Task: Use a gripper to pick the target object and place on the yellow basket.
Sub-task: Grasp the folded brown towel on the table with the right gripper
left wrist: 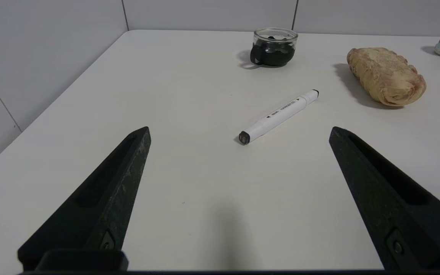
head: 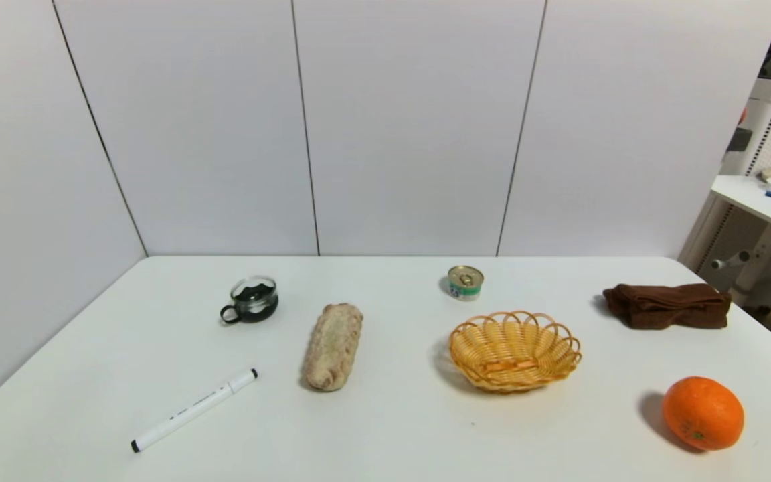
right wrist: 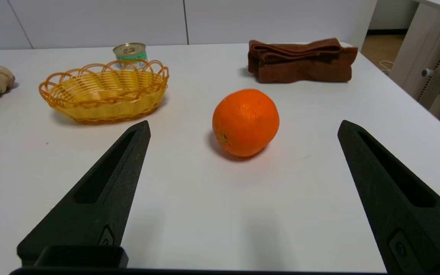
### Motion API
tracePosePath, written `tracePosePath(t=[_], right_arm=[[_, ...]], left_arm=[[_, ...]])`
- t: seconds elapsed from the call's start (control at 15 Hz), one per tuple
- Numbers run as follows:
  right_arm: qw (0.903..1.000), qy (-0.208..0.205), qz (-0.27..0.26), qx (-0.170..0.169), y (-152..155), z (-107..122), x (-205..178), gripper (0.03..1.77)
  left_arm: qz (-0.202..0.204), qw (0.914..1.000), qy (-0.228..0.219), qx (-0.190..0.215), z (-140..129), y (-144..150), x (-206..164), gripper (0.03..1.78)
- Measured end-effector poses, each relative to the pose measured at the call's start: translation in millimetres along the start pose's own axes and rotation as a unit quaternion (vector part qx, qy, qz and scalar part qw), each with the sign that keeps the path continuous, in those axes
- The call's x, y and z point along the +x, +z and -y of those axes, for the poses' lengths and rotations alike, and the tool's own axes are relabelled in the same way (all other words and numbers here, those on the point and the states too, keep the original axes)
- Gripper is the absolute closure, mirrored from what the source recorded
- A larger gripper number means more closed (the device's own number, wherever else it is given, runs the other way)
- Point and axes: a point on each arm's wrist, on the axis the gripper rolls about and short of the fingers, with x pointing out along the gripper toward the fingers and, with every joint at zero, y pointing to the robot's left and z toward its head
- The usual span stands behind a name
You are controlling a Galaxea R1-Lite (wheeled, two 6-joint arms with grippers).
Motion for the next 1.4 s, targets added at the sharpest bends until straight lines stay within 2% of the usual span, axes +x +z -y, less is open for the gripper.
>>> tracePosePath(t=[0.2,0.4,0.6,0.8,0.93,1.07,1.2,1.33,1.4], right_arm=[[0.9998,0.002,-0.02,-0.005,52.4,-0.8,14.3,0.1],[0.9993,0.0,-0.036,-0.009,119.5,-1.8,50.6,0.1],[0.9982,0.0,-0.058,-0.017,180.6,-2.8,110.1,0.1],[0.9929,-0.002,-0.118,-0.009,215.4,-3.3,181.1,0.1],[0.9851,-0.011,-0.17,0.026,222.8,-3.1,227.4,0.1],[0.9715,-0.037,-0.22,0.082,217.5,-2.3,272.9,0.1],[0.9551,-0.076,-0.251,0.138,202.7,0.5,314.9,0.1],[0.9365,-0.116,-0.283,0.171,179.0,6.2,346.7,0.1],[0.9235,-0.137,-0.308,0.183,163.6,9.0,359.0,0.1]], left_arm=[[0.0,1.0,0.0,0.0,0.0,0.0,0.0,0.12],[0.0,1.0,0.0,0.0,0.0,0.0,0.0,0.12],[0.0,1.0,0.0,0.0,0.0,0.0,0.0,0.12],[0.0,1.0,0.0,0.0,0.0,0.0,0.0,0.12],[0.0,1.0,0.001,0.0,0.0,0.0,0.0,0.12],[0.0,1.0,0.0,0.0,0.0,0.0,0.0,0.12],[0.0,1.0,0.0,0.0,0.0,0.0,0.0,0.12],[0.0,1.0,0.0,0.0,0.0,0.0,0.0,0.12],[0.0,1.0,0.0,0.0,0.0,0.0,0.0,0.12]])
